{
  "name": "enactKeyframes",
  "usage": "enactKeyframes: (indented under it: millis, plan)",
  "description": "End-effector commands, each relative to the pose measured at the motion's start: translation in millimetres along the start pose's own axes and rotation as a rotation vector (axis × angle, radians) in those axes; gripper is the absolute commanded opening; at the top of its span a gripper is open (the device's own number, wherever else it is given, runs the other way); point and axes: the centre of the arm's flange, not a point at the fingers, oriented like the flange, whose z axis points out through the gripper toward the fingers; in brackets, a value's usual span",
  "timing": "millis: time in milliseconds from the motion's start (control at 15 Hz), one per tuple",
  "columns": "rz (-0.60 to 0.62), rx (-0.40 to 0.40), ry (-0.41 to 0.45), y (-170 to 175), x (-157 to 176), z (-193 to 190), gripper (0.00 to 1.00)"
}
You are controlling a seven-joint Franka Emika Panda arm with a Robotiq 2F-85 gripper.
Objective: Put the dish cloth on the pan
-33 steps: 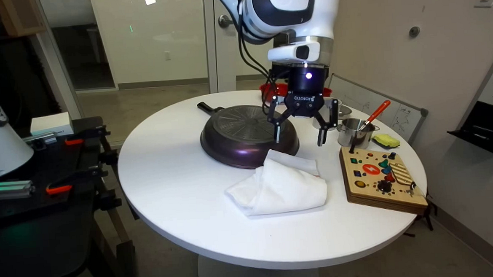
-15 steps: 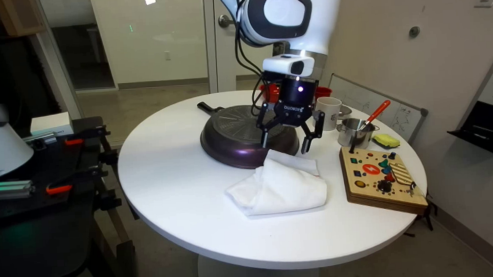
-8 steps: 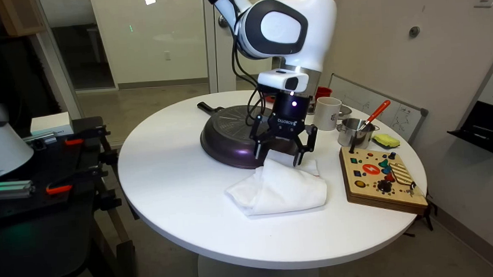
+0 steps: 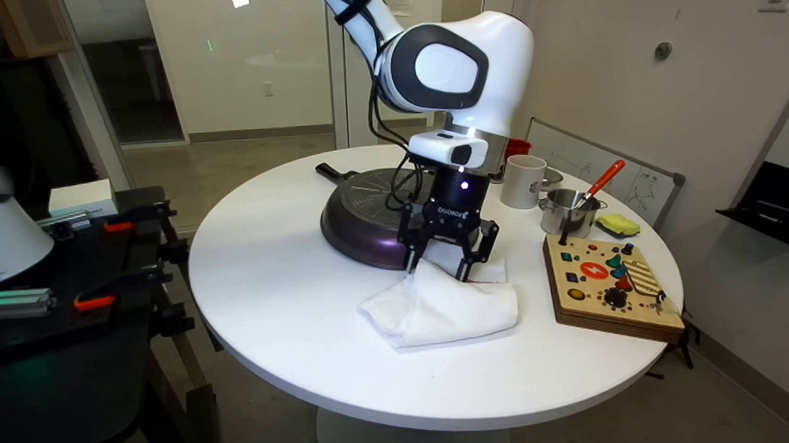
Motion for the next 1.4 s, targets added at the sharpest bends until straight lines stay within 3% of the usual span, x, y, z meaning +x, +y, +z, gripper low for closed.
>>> enactKeyframes:
  millis: [0, 400, 600, 933, 1333]
  plan:
    - [-0.012, 0.006, 0.018, -7, -3, 6, 0.5]
    - [-0.015, 0.01, 0.018, -10, 0, -2, 0.04]
    - [0.005, 0.033, 0.014, -13, 7, -19, 0.0]
    - [0.013, 0.107, 0.027, -15, 19, -73, 0.03]
    - [-0.075, 0.149, -0.016, 0, 14, -144, 0.03]
